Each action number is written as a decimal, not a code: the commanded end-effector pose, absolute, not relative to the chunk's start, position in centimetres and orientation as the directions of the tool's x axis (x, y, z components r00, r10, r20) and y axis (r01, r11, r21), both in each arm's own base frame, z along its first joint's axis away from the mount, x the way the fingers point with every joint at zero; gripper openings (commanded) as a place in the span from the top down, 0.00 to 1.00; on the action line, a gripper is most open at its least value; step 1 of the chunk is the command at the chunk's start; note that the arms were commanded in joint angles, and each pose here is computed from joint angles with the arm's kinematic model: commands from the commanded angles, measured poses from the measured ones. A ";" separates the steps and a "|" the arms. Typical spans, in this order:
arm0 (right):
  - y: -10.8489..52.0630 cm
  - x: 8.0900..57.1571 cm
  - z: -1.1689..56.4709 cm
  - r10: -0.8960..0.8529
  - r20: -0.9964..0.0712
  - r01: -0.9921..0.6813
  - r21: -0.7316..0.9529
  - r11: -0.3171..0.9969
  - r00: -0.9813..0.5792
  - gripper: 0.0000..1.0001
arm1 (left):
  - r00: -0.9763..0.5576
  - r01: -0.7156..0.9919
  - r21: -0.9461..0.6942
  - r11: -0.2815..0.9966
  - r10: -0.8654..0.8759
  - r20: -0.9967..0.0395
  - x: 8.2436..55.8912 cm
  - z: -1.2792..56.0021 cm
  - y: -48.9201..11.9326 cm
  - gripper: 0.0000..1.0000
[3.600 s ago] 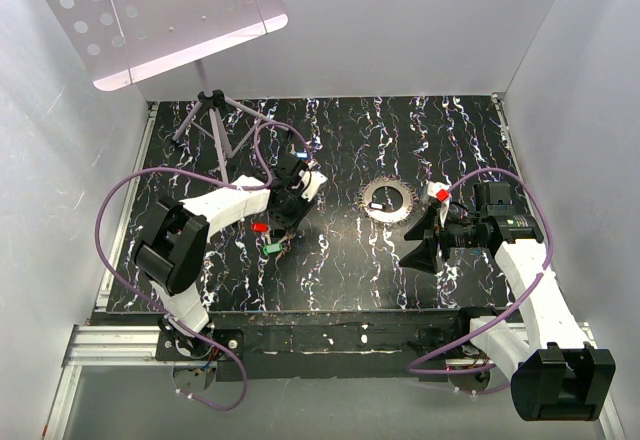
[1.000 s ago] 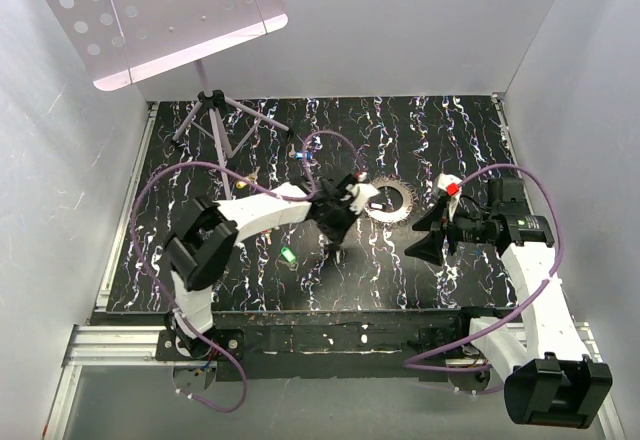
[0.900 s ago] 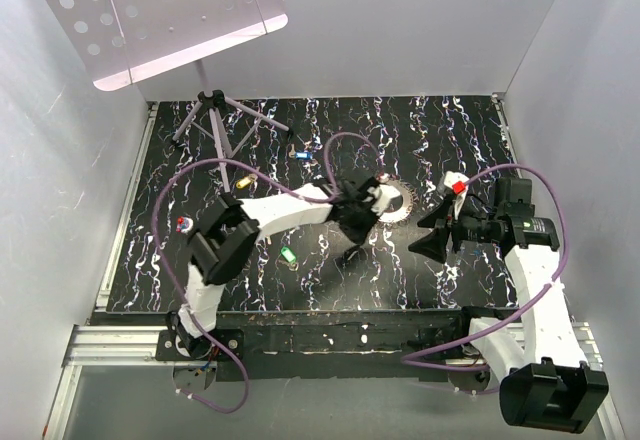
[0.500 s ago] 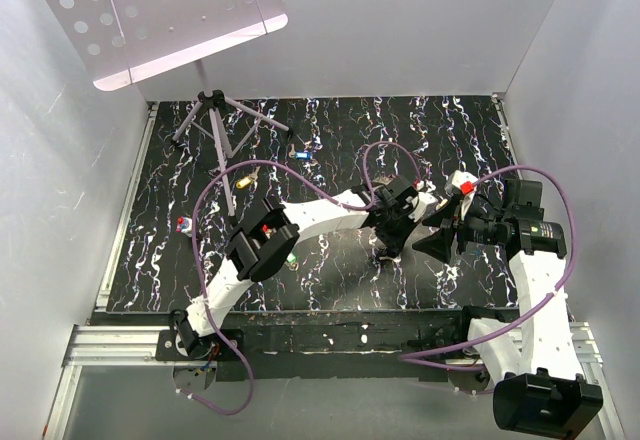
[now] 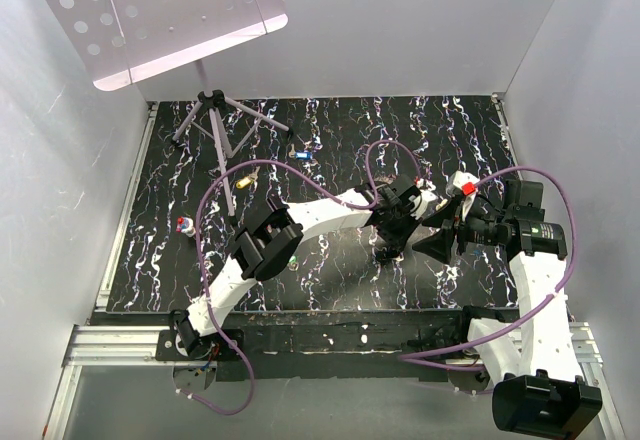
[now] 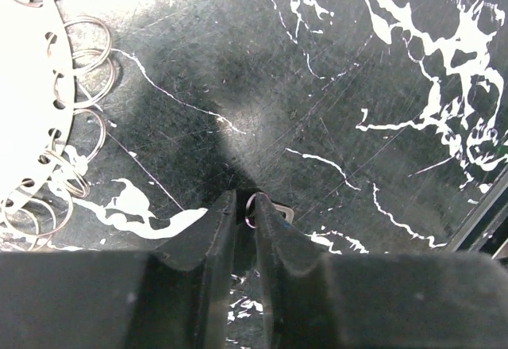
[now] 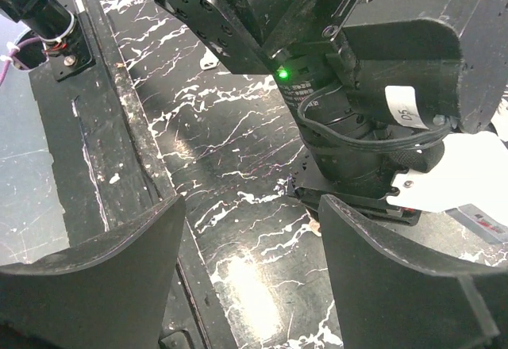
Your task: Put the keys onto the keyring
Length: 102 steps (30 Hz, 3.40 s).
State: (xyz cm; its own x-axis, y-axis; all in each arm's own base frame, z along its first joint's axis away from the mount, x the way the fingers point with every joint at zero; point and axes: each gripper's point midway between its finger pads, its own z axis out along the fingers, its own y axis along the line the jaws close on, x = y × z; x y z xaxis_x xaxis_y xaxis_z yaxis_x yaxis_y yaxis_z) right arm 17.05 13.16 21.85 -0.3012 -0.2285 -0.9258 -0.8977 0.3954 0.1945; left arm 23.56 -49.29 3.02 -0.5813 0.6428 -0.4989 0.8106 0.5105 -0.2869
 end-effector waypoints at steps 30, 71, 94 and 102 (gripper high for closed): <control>13.2 21.1 23.7 -0.188 -0.946 -0.936 0.203 0.286 -0.263 0.25 | -0.371 0.755 -0.125 0.643 0.262 -0.891 23.5 22.9 -25.0 0.02; 12.1 41.3 11.8 -0.070 -0.434 -0.319 0.533 0.783 -0.898 0.52 | -0.398 0.698 -0.025 0.715 0.359 -0.844 26.0 19.0 -21.8 0.02; 9.9 43.5 5.6 0.419 -0.171 0.271 0.539 0.797 -0.891 0.54 | -0.418 0.700 -0.024 0.714 0.382 -0.825 26.3 17.9 -21.8 0.02; 10.1 44.2 5.0 0.449 -0.145 0.304 0.555 0.774 -0.882 0.54 | -0.424 0.698 -0.025 0.715 0.385 -0.819 26.5 17.7 -21.7 0.02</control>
State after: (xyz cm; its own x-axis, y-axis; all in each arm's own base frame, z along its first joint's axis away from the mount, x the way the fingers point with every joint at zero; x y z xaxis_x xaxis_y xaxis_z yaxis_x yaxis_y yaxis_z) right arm 43.16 10.00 4.88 -0.8970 0.4178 -0.1440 0.2858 0.7969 0.5322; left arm 26.06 -21.85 17.11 -0.4362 0.3863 -0.8127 0.6982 0.7151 -0.0348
